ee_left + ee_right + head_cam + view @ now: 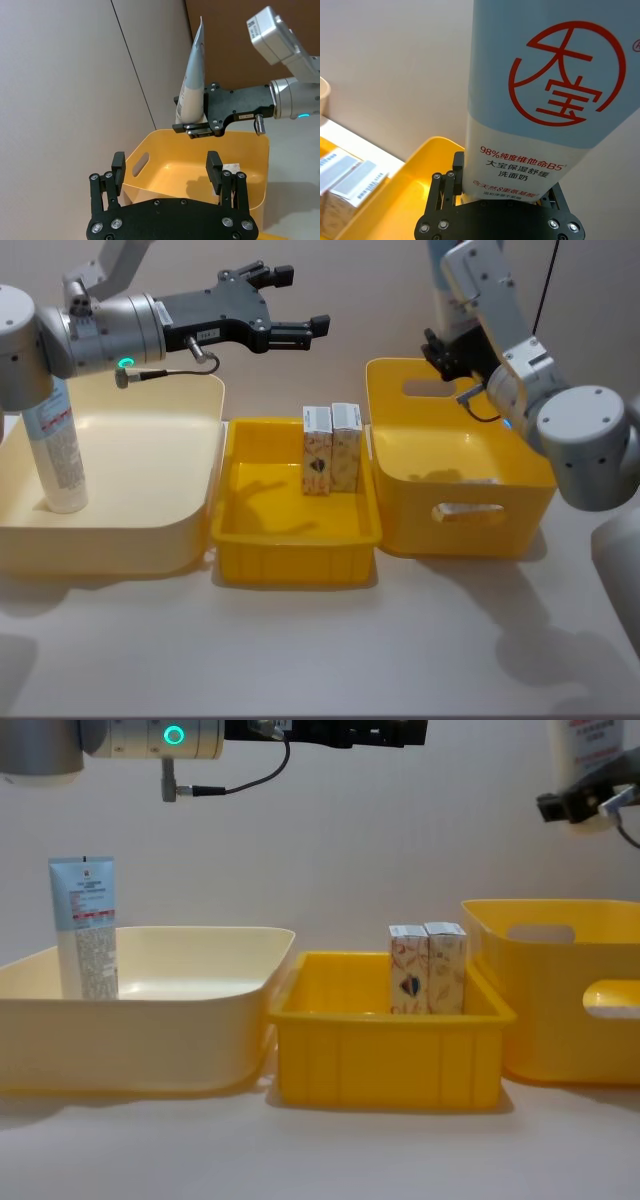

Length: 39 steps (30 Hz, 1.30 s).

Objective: Bimanual collaborative sorting of washing and personal care products

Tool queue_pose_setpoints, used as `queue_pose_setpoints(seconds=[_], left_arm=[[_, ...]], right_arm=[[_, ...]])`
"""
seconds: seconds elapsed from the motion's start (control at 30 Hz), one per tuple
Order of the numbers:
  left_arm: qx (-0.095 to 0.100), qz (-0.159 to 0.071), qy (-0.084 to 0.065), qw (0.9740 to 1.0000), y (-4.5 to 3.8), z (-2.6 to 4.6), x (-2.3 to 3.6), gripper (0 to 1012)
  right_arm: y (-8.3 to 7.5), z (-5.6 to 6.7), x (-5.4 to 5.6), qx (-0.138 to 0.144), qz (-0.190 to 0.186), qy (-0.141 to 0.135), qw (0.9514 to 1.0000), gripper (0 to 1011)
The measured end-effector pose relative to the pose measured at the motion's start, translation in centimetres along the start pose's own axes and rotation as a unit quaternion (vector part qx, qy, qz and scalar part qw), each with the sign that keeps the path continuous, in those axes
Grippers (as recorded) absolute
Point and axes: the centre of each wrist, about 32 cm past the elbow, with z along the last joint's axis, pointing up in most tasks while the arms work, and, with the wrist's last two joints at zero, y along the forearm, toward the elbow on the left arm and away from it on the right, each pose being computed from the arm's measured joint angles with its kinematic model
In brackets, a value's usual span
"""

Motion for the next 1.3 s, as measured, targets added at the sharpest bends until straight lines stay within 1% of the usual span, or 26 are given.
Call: queue_pose_setpoints(seconds=[0.2,0.3,0.4,0.43,0.63,0.67,0.7,0.77,1.3], left_arm=[[0.000,0.000,0.000,1.0000,0.00,0.00,0.00,1000],[0.000,0.000,0.000,1.0000,0.00,0.00,0.00,1002],[0.000,0.000,0.000,1.0000,0.00,0.00,0.00,1001],[0.000,0.000,0.000,1.0000,0.00,0.00,0.00,1001],[0.000,0.000,0.000,1.0000,0.00,0.00,0.00,1001],[0.000,0.000,0.000,1.0000,0.00,0.00,0.00,1002],[0.000,0.000,0.000,1.0000,0.00,0.00,0.00,1001],[0.000,0.000,0.000,1.0000,0.00,0.00,0.00,1002],[0.000,0.000,0.000,1.0000,0.00,0.00,0.00,1002]], right_arm=[[0.5,0.3,0.7,-0.031,-0.008,-0.004,0.9995,660],[0.8,0.4,0.8,-0.039,-0.006,-0.005,0.9992,660],[1.1,0.5,0.9,-0.048,-0.003,-0.005,0.9988,709],[1.2,0.6,0.9,-0.052,-0.002,-0.005,0.9986,763],[1.5,0.8,1.0,-0.061,0.001,-0.006,0.9981,917],[1.5,0.8,1.1,-0.062,0.002,-0.006,0.9980,917],[1.5,0.8,1.1,-0.063,0.002,-0.006,0.9980,964],[1.6,0.8,1.1,-0.065,0.002,-0.006,0.9978,1001],[1.9,0.9,1.2,-0.075,0.005,-0.007,0.9971,1001]])
